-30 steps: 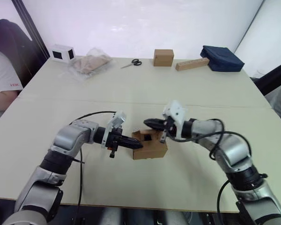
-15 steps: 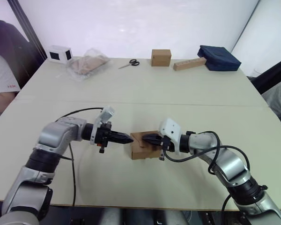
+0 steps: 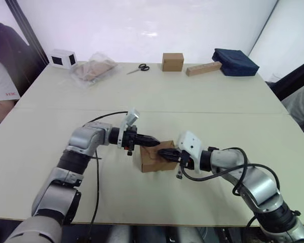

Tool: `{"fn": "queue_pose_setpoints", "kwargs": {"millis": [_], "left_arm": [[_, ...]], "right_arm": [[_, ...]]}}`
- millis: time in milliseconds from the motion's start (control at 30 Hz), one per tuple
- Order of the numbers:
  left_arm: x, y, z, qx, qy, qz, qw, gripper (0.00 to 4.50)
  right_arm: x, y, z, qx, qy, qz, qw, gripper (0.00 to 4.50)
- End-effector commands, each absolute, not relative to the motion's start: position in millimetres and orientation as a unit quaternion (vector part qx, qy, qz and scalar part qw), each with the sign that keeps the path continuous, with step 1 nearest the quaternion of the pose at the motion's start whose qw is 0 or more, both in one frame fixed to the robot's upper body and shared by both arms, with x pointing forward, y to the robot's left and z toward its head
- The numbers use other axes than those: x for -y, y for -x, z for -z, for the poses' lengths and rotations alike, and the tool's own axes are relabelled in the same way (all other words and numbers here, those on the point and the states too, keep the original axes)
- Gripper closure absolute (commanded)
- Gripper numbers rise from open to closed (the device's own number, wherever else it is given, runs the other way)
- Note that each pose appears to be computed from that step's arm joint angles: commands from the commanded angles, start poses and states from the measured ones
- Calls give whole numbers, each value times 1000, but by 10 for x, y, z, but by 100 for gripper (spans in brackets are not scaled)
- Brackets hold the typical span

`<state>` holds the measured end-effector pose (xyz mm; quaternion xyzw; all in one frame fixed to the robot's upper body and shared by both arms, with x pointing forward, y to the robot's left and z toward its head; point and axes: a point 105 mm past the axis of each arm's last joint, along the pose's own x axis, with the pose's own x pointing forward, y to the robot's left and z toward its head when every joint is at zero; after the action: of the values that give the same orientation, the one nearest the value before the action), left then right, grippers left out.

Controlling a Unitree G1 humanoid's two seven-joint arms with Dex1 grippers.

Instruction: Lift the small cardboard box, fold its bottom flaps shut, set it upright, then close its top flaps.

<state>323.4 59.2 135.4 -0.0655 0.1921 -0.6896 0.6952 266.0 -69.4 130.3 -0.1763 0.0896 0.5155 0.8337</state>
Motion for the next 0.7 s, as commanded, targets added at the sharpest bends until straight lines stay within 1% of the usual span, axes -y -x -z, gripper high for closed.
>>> {"fn": "queue_pose_setpoints", "kwargs": {"millis": [33, 233, 567, 700], "left_arm": [[-501, -3280, -1348, -179, 38, 697, 693, 448], [-466, -3309, -1358, -171, 39, 699, 694, 448], [-451, -3348, -1424, -162, 47, 696, 698, 448], [-456, -3386, -1461, -155, 51, 690, 706, 448]], "right_arm": [[709, -2550, -1355, -93, 173, -522, 830, 450], [734, -2537, -1359, -99, 174, -519, 831, 450], [752, -2620, -1344, -96, 181, -506, 838, 450], [741, -2624, -1401, -88, 173, -509, 839, 450]]}}
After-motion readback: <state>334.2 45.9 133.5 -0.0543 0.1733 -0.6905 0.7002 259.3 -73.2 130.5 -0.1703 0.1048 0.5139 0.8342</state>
